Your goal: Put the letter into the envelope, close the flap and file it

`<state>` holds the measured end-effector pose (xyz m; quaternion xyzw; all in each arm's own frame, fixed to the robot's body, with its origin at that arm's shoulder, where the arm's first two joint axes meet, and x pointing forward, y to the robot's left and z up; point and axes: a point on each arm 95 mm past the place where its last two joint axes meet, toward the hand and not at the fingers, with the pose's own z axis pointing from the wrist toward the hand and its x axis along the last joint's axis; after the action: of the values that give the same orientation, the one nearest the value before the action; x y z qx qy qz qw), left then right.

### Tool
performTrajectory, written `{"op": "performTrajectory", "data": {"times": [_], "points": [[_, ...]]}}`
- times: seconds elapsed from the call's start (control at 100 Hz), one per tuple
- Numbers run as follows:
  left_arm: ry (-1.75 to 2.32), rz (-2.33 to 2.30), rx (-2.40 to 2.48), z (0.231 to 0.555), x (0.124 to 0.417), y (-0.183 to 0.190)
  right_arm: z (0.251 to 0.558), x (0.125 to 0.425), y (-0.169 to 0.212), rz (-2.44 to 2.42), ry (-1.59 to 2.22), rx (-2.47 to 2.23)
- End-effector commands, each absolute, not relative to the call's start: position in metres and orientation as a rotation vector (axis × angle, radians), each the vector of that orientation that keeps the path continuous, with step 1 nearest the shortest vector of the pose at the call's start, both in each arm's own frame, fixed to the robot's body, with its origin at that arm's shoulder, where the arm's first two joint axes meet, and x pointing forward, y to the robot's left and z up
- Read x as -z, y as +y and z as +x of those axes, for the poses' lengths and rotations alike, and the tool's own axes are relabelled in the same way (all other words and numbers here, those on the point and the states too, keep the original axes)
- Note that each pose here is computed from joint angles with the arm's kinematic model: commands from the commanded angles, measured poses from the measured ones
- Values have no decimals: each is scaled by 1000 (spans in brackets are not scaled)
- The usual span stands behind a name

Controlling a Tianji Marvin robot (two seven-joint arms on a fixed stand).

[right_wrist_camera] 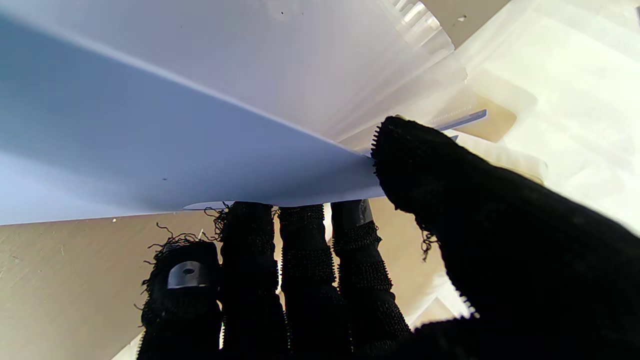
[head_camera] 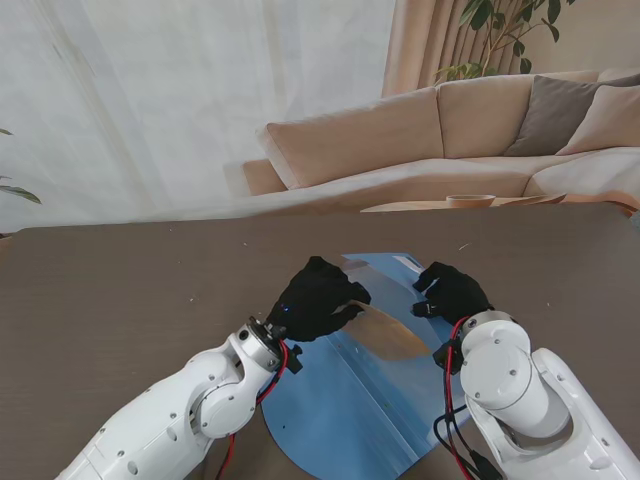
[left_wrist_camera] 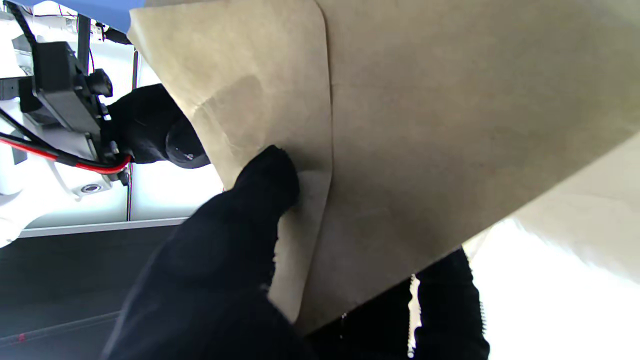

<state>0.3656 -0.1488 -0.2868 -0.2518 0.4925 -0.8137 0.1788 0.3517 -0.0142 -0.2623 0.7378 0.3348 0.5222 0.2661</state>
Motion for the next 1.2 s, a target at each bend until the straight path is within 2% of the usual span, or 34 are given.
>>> {"op": "performTrajectory", "data": {"times": [0.0, 0.28, 0.8, 1.19], "points": [[1400, -698, 2324, 360, 282, -149, 351, 260, -10, 1997, 920, -1425], [1344, -622, 2412, 352, 262, -139, 352, 260, -11, 2001, 916, -1421], [1278, -562, 2487, 350, 244, -138, 352, 260, -12, 2014, 912, -1424], [1369, -376, 2381, 368, 270, -151, 352, 255, -12, 2033, 891, -1448]]}}
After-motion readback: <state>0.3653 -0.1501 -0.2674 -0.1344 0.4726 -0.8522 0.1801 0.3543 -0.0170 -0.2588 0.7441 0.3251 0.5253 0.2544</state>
